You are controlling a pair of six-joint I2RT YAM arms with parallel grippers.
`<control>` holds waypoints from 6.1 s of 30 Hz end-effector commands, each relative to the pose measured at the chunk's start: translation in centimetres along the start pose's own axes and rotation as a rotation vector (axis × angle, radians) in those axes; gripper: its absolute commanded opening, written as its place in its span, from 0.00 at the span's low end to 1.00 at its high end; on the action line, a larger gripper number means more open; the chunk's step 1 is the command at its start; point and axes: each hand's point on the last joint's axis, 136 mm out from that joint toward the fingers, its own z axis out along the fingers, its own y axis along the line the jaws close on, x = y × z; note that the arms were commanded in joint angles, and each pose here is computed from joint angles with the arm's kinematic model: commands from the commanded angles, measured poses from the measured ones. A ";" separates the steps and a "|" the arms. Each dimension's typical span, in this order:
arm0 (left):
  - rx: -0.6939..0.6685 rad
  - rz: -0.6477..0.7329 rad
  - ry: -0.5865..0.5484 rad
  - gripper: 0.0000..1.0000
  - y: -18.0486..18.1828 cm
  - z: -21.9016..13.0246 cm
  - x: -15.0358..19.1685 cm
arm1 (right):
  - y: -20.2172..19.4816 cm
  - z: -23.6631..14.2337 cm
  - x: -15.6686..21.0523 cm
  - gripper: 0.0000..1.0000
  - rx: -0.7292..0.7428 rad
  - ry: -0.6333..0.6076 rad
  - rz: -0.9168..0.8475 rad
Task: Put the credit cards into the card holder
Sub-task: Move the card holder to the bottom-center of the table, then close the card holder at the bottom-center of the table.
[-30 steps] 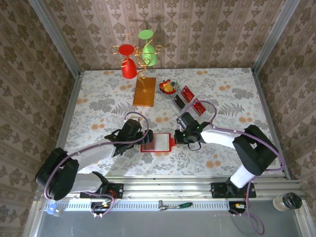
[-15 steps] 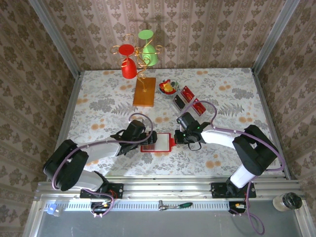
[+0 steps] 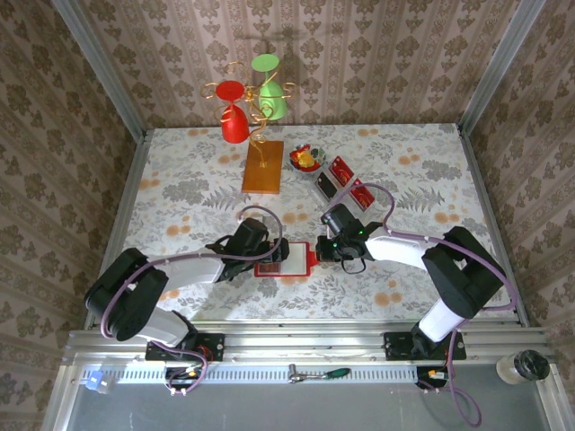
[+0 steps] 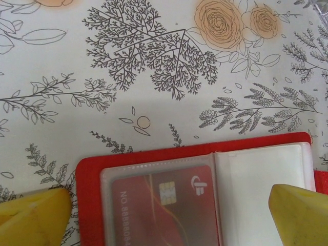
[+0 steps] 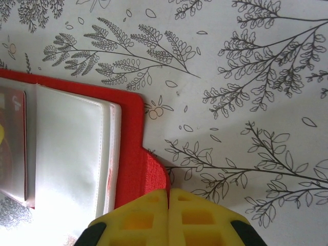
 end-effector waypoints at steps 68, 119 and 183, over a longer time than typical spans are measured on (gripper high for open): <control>0.270 -0.005 -0.025 1.00 -12.1 0.4 1.0 | -7.6 -10.5 -4.4 0.85 0.031 -0.212 0.259; -0.025 -0.304 -0.406 1.00 4.2 -13.0 -5.3 | 13.9 -3.7 -2.6 0.17 -0.221 0.016 -0.114; -0.133 0.190 0.142 1.00 0.3 -0.2 2.9 | 4.4 0.7 -1.1 0.08 0.007 0.044 0.029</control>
